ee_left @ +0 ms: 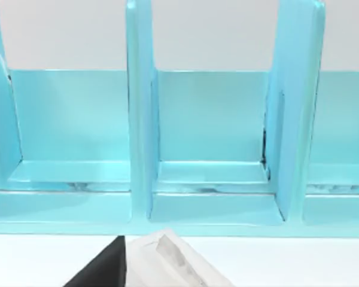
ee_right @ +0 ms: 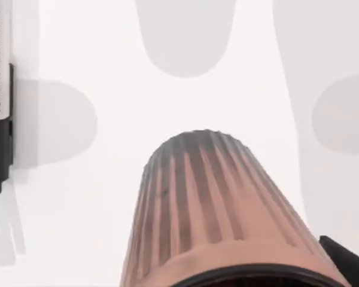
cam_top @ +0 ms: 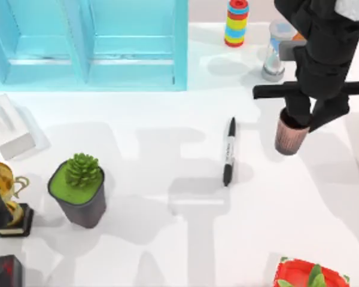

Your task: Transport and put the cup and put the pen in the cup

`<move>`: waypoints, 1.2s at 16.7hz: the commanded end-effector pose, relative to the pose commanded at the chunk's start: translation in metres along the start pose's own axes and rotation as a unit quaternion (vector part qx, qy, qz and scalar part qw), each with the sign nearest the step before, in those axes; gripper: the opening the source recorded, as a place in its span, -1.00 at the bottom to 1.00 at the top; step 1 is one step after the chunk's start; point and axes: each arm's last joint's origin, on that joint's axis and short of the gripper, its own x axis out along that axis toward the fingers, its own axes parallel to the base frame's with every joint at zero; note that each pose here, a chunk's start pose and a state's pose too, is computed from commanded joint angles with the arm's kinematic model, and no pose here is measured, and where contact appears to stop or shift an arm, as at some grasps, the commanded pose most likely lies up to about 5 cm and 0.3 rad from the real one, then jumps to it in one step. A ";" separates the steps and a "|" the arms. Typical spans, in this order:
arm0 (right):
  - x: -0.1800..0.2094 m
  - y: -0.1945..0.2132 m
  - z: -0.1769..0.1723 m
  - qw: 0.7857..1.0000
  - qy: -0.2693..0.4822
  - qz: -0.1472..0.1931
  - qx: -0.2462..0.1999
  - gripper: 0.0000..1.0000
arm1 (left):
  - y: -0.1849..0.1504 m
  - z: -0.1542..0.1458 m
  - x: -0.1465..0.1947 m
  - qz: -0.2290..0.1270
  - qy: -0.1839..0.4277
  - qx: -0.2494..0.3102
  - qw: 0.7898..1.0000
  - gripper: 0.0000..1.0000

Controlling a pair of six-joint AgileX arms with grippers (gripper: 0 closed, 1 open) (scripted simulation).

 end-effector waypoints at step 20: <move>0.045 0.006 0.000 1.000 0.000 0.000 0.000 0.06 | 0.000 0.000 0.000 0.000 0.000 0.000 1.000 1.00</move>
